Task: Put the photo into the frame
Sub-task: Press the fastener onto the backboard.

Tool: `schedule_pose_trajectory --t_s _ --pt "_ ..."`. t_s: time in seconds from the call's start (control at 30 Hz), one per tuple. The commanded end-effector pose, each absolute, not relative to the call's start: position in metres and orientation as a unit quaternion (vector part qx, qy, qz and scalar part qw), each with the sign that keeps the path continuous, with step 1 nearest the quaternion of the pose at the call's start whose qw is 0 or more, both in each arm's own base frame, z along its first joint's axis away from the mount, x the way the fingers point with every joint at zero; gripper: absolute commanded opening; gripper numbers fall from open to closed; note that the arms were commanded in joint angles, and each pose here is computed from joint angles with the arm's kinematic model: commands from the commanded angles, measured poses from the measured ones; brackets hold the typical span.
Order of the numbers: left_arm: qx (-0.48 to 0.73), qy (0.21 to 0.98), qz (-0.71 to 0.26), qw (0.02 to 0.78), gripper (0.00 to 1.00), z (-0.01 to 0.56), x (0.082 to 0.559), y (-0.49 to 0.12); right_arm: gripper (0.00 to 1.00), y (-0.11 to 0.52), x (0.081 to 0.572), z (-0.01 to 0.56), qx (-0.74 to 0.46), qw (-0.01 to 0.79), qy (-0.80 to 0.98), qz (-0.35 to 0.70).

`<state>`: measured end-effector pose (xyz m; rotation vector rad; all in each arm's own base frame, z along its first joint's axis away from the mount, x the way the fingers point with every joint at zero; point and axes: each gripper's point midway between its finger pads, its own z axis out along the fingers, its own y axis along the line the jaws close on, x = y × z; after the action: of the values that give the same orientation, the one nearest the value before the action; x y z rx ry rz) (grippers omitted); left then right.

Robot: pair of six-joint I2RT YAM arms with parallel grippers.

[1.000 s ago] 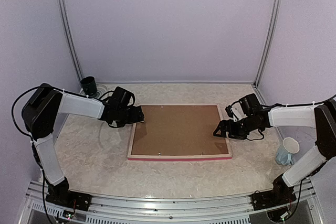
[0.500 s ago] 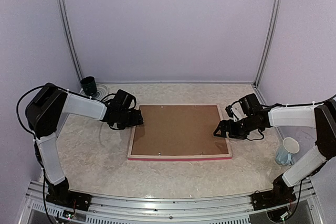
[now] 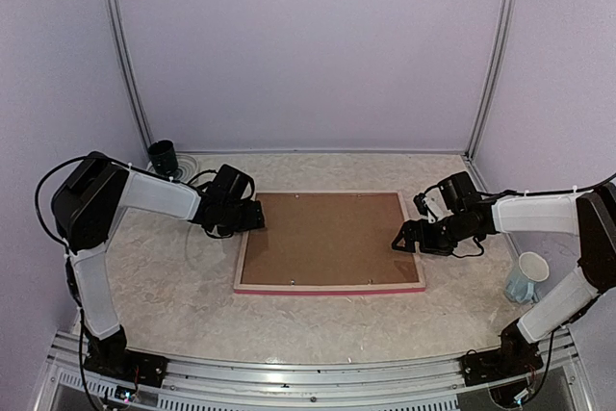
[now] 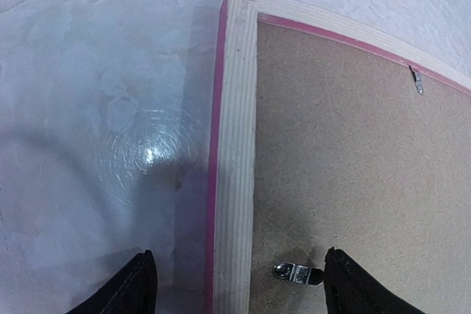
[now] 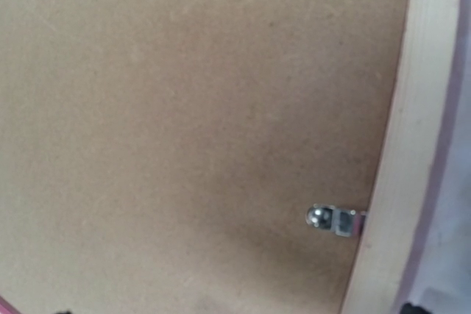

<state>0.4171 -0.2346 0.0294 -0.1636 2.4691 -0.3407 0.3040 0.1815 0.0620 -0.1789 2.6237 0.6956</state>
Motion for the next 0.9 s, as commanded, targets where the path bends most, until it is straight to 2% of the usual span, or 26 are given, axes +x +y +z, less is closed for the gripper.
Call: schedule_pose_trajectory --t_s 0.0,0.1,0.23,0.67,0.77,0.87 --pt "-0.047 0.951 -0.098 0.291 0.77 0.008 0.408 -0.234 0.96 0.184 0.304 0.067 -0.074 0.221 0.939 0.252" --pt "-0.041 0.954 -0.089 0.284 0.76 0.002 0.405 -0.236 0.96 0.185 0.305 0.067 -0.075 0.221 0.939 0.252" --pt "-0.040 0.955 -0.080 0.281 0.68 -0.001 0.402 -0.235 0.96 0.185 0.306 0.069 -0.076 0.223 0.939 0.251" --pt "-0.045 0.955 -0.084 0.282 0.60 0.000 0.392 -0.229 0.96 0.185 0.305 0.069 -0.080 0.223 0.939 0.250" --pt "-0.045 0.955 -0.085 0.280 0.54 -0.001 0.392 -0.229 0.96 0.184 0.305 0.069 -0.080 0.223 0.939 0.249" --pt "-0.046 0.955 -0.087 0.281 0.52 0.000 0.391 -0.228 0.96 0.184 0.305 0.070 -0.080 0.223 0.939 0.249"
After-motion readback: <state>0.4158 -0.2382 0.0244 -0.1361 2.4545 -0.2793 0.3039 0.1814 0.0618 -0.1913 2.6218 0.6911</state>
